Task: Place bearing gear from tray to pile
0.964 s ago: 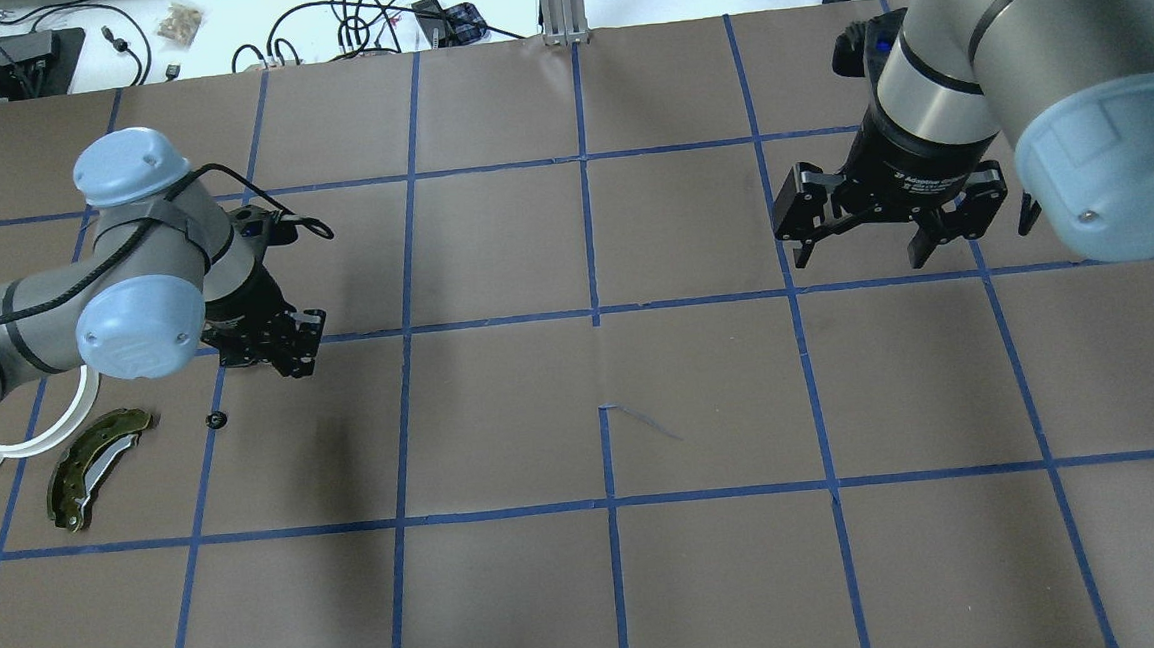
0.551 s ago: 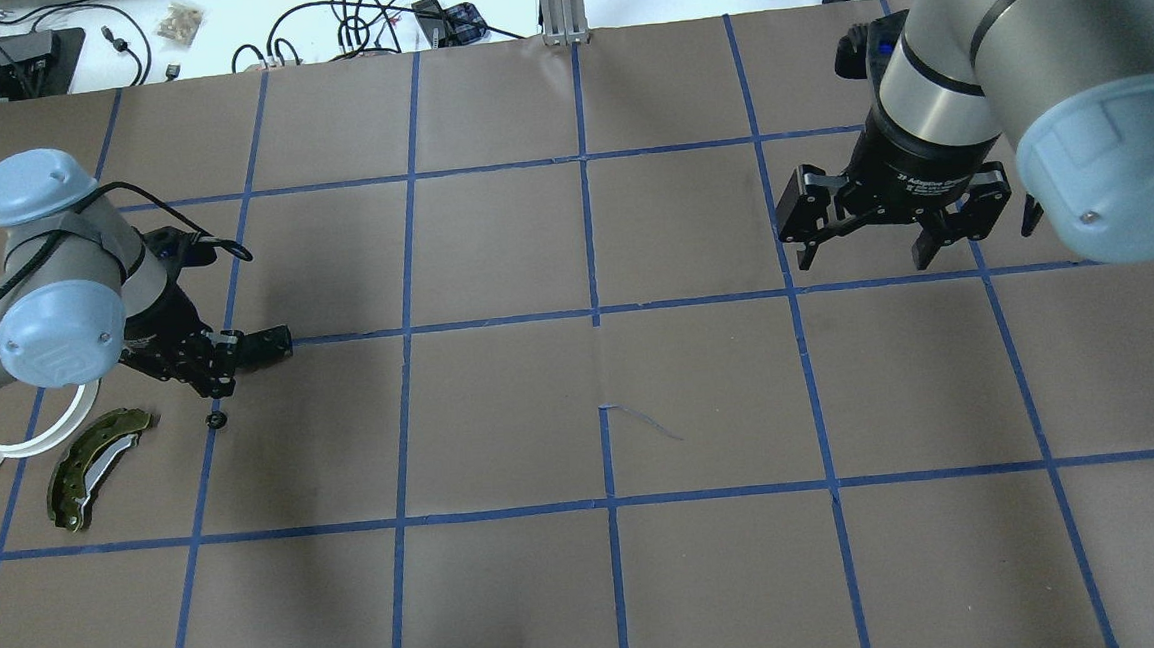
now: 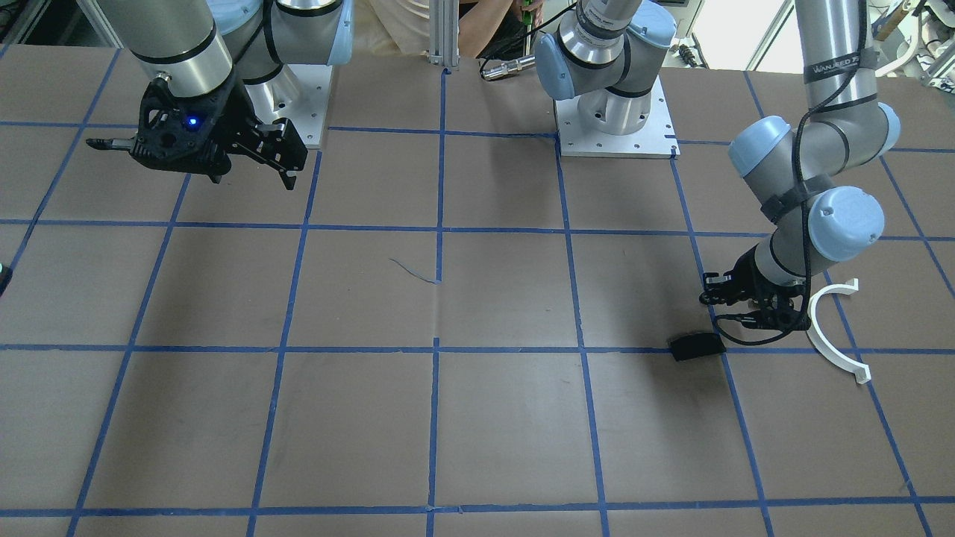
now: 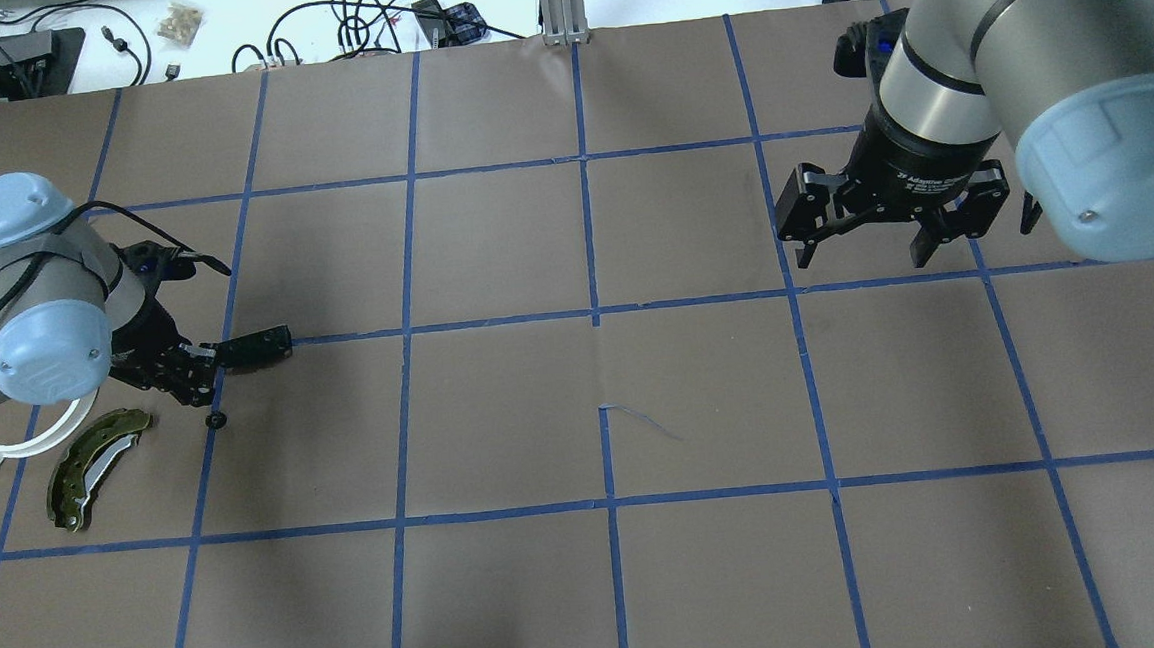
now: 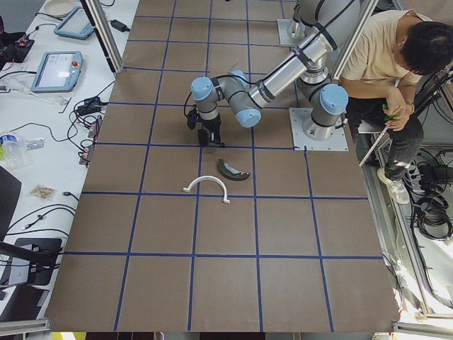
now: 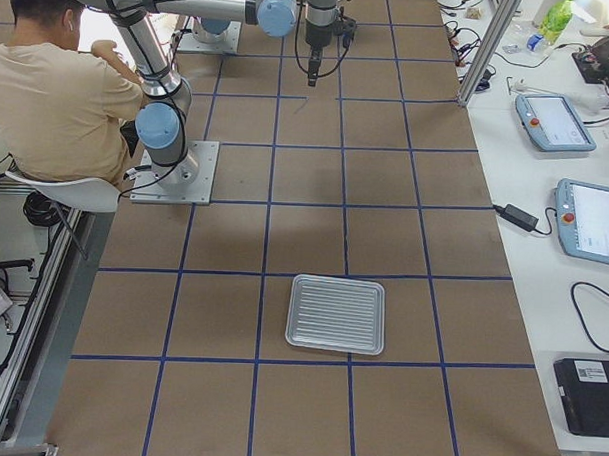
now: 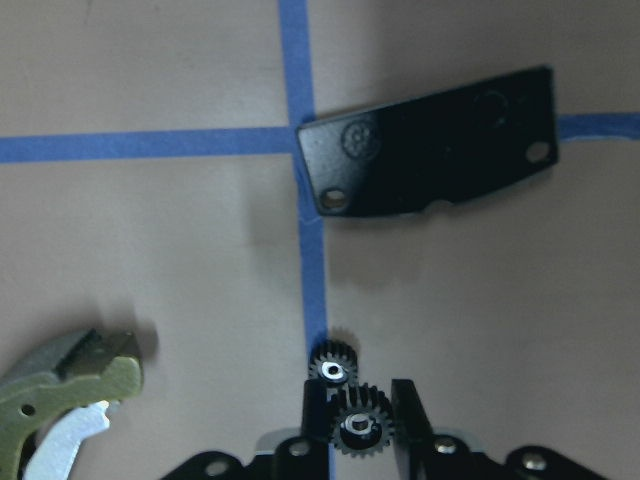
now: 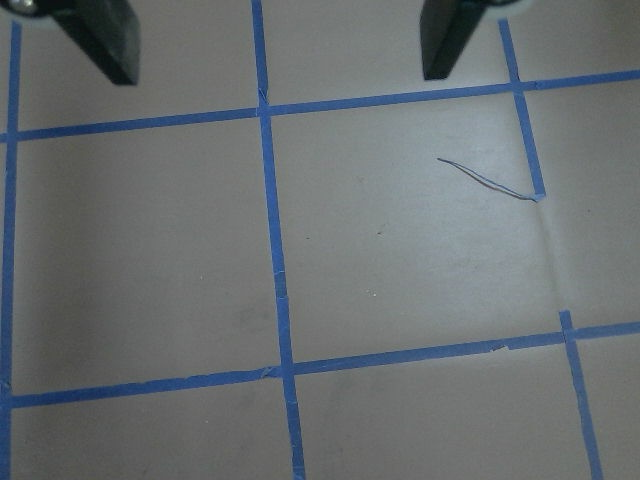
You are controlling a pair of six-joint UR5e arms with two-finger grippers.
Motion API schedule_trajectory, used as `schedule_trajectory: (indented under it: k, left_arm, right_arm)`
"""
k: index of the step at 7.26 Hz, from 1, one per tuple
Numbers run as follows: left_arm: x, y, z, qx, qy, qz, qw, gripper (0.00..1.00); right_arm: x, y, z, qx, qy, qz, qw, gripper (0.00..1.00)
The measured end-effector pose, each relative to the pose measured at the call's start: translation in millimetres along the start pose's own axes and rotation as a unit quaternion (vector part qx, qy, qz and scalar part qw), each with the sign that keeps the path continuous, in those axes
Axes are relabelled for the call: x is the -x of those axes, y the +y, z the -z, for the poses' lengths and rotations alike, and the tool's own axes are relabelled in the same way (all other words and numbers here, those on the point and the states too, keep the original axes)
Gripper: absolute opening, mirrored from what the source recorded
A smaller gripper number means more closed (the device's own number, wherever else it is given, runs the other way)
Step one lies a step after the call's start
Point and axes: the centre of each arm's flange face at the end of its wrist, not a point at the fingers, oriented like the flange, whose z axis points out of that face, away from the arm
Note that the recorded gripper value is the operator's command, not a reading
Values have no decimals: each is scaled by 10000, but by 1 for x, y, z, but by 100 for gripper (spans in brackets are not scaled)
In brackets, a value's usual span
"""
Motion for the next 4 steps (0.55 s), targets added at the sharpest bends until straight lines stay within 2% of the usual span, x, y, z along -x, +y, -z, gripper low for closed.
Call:
schedule_trajectory:
  k: [1, 3, 4]
  left_arm:
    - [6, 3, -4, 23, 24, 11, 10000, 16]
    - [13, 6, -8, 53, 49, 39, 10000, 58]
    - [15, 7, -8, 55, 52, 45, 10000, 99]
  right_arm:
    - [-1, -1, 0, -8, 16, 3, 10000, 100]
    - [-2, -1, -1, 21, 66, 6, 10000, 100]
    - [-2, 0, -2, 28, 68, 12, 10000, 100]
